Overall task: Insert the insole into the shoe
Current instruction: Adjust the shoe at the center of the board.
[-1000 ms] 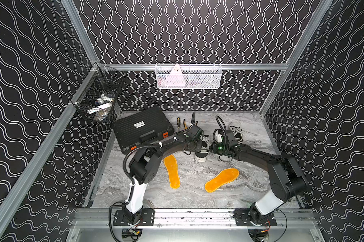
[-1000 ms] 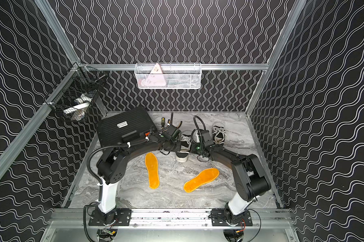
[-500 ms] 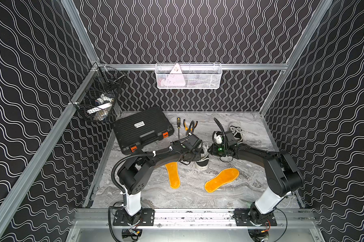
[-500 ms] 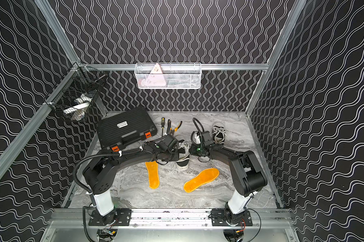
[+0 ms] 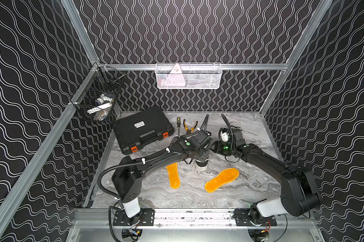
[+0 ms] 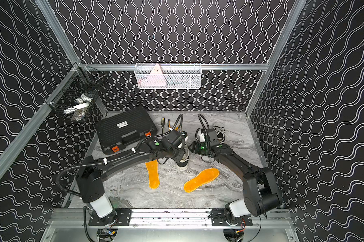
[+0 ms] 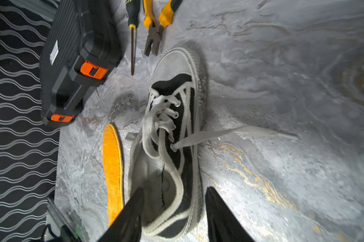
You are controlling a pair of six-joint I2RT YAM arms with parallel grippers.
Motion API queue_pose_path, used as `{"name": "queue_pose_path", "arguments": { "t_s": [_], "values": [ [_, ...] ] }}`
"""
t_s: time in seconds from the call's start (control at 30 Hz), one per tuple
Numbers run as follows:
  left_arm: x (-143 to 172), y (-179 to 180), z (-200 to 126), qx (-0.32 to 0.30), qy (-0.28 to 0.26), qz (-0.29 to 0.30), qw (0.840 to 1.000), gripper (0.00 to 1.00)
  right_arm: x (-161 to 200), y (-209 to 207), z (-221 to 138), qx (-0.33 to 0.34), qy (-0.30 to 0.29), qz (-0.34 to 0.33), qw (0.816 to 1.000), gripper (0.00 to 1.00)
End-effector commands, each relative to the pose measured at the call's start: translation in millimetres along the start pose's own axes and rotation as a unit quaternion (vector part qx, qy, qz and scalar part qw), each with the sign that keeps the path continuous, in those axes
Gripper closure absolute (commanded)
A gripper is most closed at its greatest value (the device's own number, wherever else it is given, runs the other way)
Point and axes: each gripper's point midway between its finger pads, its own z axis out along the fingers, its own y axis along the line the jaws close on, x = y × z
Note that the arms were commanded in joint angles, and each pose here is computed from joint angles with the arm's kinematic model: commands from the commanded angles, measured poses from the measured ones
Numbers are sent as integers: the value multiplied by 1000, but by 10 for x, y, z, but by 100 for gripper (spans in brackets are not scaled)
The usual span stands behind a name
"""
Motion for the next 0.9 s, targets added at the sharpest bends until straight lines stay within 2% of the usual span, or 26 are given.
{"name": "queue_pose_path", "arguments": {
  "t_s": [0.0,0.17,0.43,0.7,0.8,0.87],
  "values": [
    [168,35,134,-20,48,98,994,69,-29,-199,-115,33,-9,39,999,49],
    [118,88,382,-47,57,126,989,65,-118,-443,-249,46,-32,72,996,49],
    [106,188,747,-80,85,152,981,64,-90,-516,-272,53,-29,74,995,48],
    [146,346,898,-102,107,153,977,63,-72,-511,-252,48,-22,72,996,47],
    [107,353,895,-88,100,146,980,61,-71,-515,-247,48,-23,70,996,47],
    [153,363,943,-83,116,150,978,58,-65,-507,-242,46,-20,71,996,46]
  ]
}}
